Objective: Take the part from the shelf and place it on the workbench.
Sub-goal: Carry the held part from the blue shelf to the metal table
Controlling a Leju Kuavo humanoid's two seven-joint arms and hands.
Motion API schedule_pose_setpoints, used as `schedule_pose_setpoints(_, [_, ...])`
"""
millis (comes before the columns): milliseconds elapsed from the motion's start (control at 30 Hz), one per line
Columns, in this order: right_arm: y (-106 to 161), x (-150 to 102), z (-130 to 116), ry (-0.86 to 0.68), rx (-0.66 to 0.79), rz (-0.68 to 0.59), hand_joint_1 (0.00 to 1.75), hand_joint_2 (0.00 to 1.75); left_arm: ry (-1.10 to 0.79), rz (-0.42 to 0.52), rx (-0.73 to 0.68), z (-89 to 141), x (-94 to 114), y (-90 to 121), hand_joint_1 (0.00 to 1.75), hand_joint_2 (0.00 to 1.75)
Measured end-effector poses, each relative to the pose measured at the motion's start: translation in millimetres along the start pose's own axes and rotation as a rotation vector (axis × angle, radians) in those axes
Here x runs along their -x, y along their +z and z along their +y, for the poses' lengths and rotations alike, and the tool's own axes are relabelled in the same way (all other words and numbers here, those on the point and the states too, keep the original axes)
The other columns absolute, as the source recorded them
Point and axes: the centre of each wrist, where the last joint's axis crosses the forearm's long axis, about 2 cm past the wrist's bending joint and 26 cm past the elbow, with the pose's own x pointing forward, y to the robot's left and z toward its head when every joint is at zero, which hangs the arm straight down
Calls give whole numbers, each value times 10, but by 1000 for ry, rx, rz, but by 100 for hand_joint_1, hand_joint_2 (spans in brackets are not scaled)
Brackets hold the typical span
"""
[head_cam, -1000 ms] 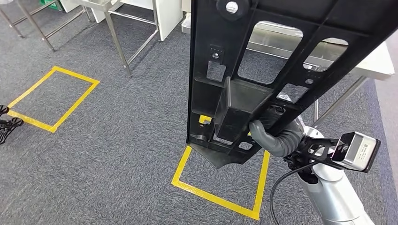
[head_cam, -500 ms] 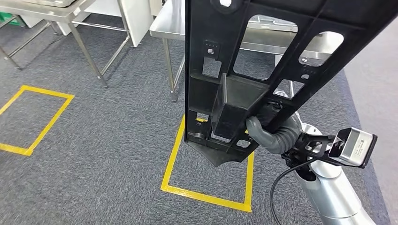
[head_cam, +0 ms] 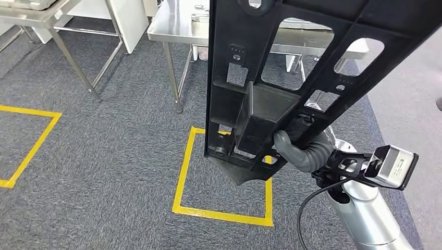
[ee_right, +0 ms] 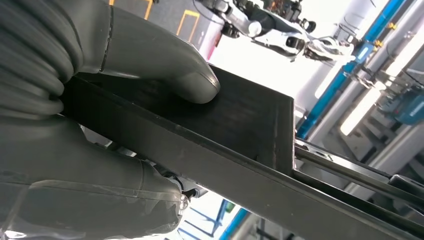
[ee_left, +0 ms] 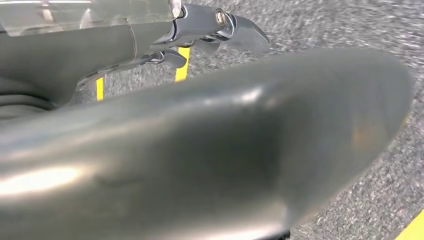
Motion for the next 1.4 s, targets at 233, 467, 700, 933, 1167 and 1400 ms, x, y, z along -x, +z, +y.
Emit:
schedule_pose_setpoints(233, [-6,26,43,25,-12,-21,175,175,0,-5,6,2,10,3,0,0])
schedule_pose_setpoints(467, [28,64,131,11,-10,-25,175,175,-5,-10,11,31,62,17,0,0])
schedule_pose_setpoints(700, [86,81,169,17,-11,-35,175,175,-7,-28,20,24,60,17,0,0])
schedule_pose_setpoints(933, [158,107,205,15,-10,-23,175,175,-7,-37,27,29,69,19,0,0])
schedule_pose_setpoints(1167, [150,111,208,23,-15,-25,175,175,-11,-47,35,25,66,19,0,0])
schedule_pose_setpoints(1400, [166,130,247,17,-6,-20,175,175,-17,-47,36,35,73,20,0,0])
